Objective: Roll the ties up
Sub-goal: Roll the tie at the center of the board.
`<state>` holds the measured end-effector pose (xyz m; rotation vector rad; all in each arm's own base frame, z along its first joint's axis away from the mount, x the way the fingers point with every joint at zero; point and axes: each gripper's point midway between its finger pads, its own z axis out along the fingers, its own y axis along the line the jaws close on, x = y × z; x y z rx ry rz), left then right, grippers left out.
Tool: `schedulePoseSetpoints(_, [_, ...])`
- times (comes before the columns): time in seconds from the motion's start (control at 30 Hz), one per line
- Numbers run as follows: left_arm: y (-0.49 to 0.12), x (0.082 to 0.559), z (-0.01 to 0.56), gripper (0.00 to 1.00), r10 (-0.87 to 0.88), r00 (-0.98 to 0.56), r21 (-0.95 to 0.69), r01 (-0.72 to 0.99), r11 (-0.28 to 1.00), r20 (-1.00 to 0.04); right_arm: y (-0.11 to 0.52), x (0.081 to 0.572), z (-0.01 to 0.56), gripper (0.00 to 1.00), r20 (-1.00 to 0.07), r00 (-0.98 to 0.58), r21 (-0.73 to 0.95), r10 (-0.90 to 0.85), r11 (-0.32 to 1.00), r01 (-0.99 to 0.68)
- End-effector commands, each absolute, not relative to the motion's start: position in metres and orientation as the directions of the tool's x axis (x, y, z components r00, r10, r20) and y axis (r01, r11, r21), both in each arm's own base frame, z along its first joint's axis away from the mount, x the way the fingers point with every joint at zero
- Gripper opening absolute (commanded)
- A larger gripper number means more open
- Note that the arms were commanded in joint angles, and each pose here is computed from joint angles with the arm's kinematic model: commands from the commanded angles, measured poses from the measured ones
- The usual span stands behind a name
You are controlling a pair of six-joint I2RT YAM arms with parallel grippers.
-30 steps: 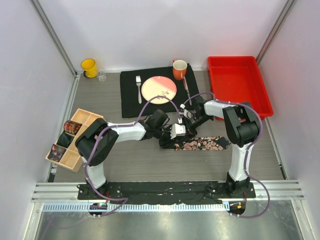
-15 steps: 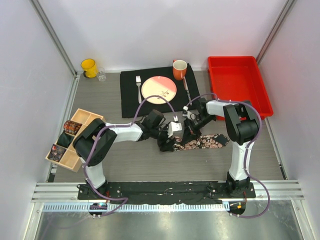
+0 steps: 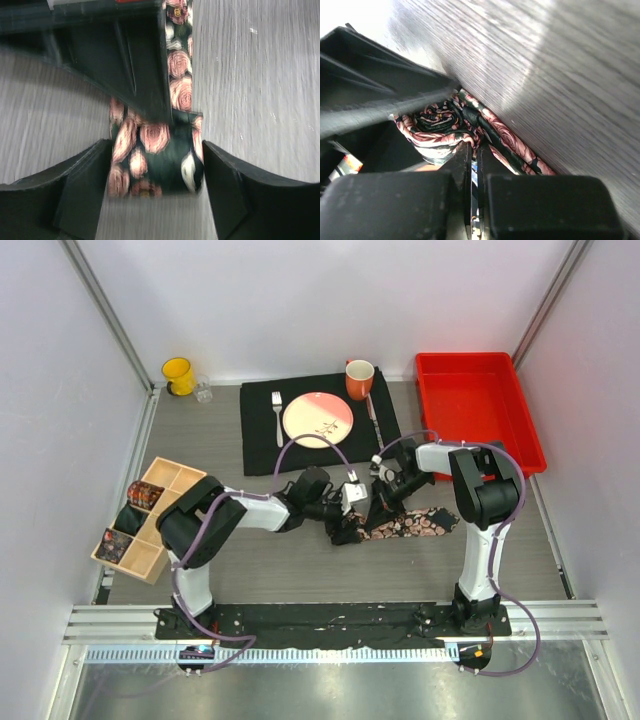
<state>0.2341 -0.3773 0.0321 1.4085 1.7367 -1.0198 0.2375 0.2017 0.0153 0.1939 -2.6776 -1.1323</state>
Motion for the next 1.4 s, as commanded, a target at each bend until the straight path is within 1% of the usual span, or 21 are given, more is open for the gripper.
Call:
schedulePoseSetpoints(0.0, [-0.402,0.245,0.03,0.72,0.408,-0.141,-0.105,0.988,0.109,-0.902,0.163,0.249,-0.037,0.01,0.088,-0.976,0.506,-0.201,0.853,-0.13])
schedulePoseSetpoints(0.03, [-0.403,0.244,0.025,0.62,0.421,-0.137,-0.099,0.989,0.112,-0.897,0.166,0.249,-0.036,0.01,0.089,-0.976,0.519,-0.199,0.846,-0.125])
schedulePoseSetpoints(0.1, [-0.401,0.24,0.018,0.5,0.451,-0.111,-0.073,0.992,0.1,-0.886,0.171,0.248,-0.03,0.01,0.09,-0.976,0.551,-0.198,0.826,-0.117])
schedulePoseSetpoints(0.13, [-0.399,0.239,0.017,0.4,0.46,-0.11,-0.071,0.992,0.1,-0.881,0.174,0.249,-0.025,0.01,0.084,-0.978,0.573,-0.192,0.812,-0.11])
schedulePoseSetpoints(0.2, [-0.384,0.235,0.006,0.3,0.523,-0.113,-0.066,0.992,0.106,-0.845,0.184,0.252,-0.005,0.02,0.062,-0.979,0.628,-0.193,0.77,-0.112])
schedulePoseSetpoints(0.23, [-0.374,0.229,0.004,0.23,0.557,-0.115,-0.07,0.992,0.101,-0.822,0.186,0.253,0.003,0.1,0.053,-0.98,0.644,-0.19,0.757,-0.112])
schedulePoseSetpoints(0.3, [-0.358,0.224,-0.001,0.19,0.592,-0.087,-0.048,0.996,0.081,-0.801,0.193,0.256,0.029,0.16,0.027,-0.983,0.701,-0.183,0.704,-0.112])
schedulePoseSetpoints(0.33, [-0.349,0.219,-0.002,0.18,0.619,-0.089,-0.052,0.996,0.077,-0.78,0.194,0.258,0.038,0.24,0.018,-0.984,0.719,-0.177,0.686,-0.11])
schedulePoseSetpoints(0.4, [-0.339,0.217,-0.007,0.18,0.654,-0.054,-0.028,0.998,0.049,-0.755,0.201,0.258,0.06,0.29,-0.003,-0.983,0.759,-0.181,0.64,-0.12])
schedulePoseSetpoints(0.43, [-0.335,0.214,-0.01,0.18,0.668,-0.059,-0.035,0.998,0.049,-0.741,0.203,0.257,0.065,0.36,-0.001,-0.984,0.774,-0.178,0.623,-0.113])
schedulePoseSetpoints(0.53, [-0.334,0.216,-0.012,0.2,0.687,-0.059,-0.037,0.998,0.046,-0.724,0.219,0.247,0.079,0.45,0.018,-0.981,0.817,-0.192,0.568,-0.097])
schedulePoseSetpoints(0.7, [-0.343,0.227,-0.011,0.24,0.69,-0.076,-0.038,0.997,0.07,-0.72,0.238,0.226,0.071,0.46,0.067,-0.969,0.826,-0.238,0.557,-0.079])
schedulePoseSetpoints(0.73, [-0.344,0.227,-0.01,0.25,0.687,-0.076,-0.039,0.997,0.069,-0.722,0.239,0.226,0.065,0.46,0.081,-0.971,0.812,-0.226,0.58,-0.067])
schedulePoseSetpoints(0.9, [-0.343,0.226,-0.011,0.26,0.692,-0.067,-0.038,0.998,0.058,-0.719,0.233,0.245,0.037,0.46,0.052,-0.978,0.732,-0.203,0.673,-0.101])
schedulePoseSetpoints(0.97, [-0.342,0.224,-0.013,0.27,0.694,-0.061,-0.04,0.998,0.047,-0.717,0.227,0.248,0.027,0.43,0.049,-0.98,0.691,-0.194,0.715,-0.107])
schedulePoseSetpoints(1.07, [-0.341,0.223,-0.014,0.27,0.696,-0.06,-0.044,0.998,0.04,-0.715,0.219,0.248,0.015,0.07,0.065,-0.981,0.659,-0.184,0.746,-0.096])
schedulePoseSetpoints(1.1, [-0.342,0.222,-0.013,0.27,0.695,-0.052,-0.041,0.999,0.033,-0.717,0.217,0.246,0.012,0.01,0.075,-0.98,0.657,-0.184,0.748,-0.09])
schedulePoseSetpoints(1.2, [-0.341,0.221,-0.011,0.36,0.69,-0.055,-0.052,0.998,0.025,-0.722,0.207,0.241,0.003,0.01,0.1,-0.979,0.637,-0.18,0.767,-0.076])
schedulePoseSetpoints(1.23, [-0.341,0.222,-0.009,0.47,0.681,-0.063,-0.063,0.998,0.025,-0.729,0.202,0.241,-0.001,0.01,0.108,-0.98,0.632,-0.17,0.772,-0.064])
schedulePoseSetpoints(1.33, [-0.349,0.231,0.009,0.6,0.614,-0.094,-0.084,0.995,0.046,-0.784,0.189,0.234,-0.013,0.01,0.144,-0.976,0.615,-0.163,0.787,-0.041])
schedulePoseSetpoints(1.37, [-0.351,0.235,0.015,0.62,0.593,-0.1,-0.081,0.995,0.059,-0.799,0.182,0.234,-0.016,0.01,0.164,-0.976,0.609,-0.146,0.793,-0.016])
